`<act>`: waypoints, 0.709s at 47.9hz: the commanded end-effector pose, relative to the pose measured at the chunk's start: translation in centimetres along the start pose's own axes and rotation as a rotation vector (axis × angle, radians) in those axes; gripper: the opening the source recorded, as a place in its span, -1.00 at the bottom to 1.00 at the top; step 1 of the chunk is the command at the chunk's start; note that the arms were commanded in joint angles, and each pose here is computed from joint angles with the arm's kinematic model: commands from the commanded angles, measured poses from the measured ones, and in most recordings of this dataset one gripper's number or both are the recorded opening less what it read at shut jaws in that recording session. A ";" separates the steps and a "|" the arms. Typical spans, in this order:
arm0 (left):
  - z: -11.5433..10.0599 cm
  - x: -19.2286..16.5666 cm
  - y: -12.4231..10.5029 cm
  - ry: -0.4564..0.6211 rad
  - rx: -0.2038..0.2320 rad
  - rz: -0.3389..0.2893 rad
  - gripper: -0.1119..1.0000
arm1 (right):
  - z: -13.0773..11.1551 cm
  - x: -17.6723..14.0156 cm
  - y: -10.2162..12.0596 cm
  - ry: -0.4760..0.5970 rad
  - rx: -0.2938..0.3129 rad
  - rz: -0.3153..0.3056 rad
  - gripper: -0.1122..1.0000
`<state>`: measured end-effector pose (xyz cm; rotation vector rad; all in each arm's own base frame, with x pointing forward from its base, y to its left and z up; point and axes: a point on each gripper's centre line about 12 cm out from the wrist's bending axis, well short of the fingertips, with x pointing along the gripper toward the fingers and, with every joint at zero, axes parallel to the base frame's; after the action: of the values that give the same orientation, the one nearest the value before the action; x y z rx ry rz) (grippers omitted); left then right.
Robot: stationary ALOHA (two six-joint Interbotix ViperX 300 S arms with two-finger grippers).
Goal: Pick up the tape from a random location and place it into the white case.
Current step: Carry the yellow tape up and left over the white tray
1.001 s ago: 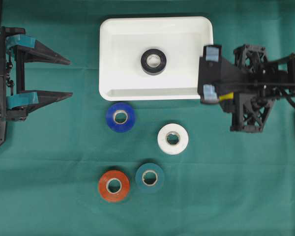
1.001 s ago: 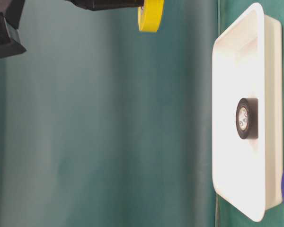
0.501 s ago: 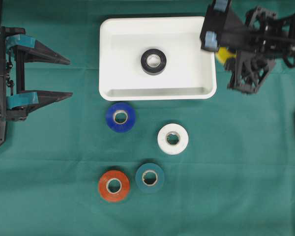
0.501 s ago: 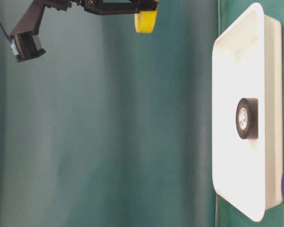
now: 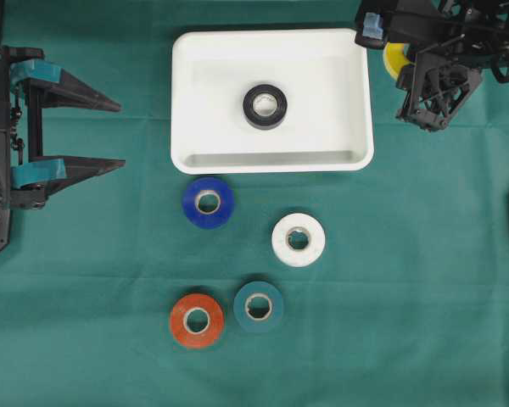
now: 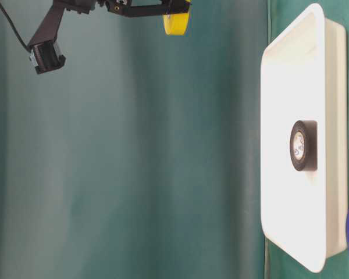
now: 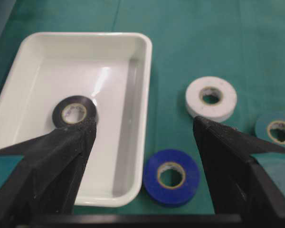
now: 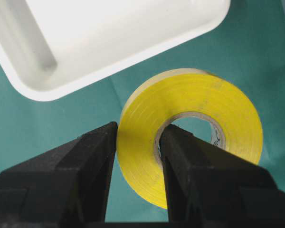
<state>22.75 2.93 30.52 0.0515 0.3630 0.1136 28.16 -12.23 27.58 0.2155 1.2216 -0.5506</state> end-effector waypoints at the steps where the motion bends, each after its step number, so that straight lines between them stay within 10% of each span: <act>1: 0.8 -0.1 0.0 -0.023 -0.001 0.000 0.67 | 0.6 -0.8 0.0 -0.040 0.007 0.009 -0.23; 34: 0.8 -0.1 0.1 -0.021 -0.001 0.001 0.68 | 7.5 0.6 3.0 -0.099 -0.065 0.047 -0.23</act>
<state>22.75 2.93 30.52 0.0530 0.3631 0.1138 34.93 -13.16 27.23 0.1690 1.1981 -0.4825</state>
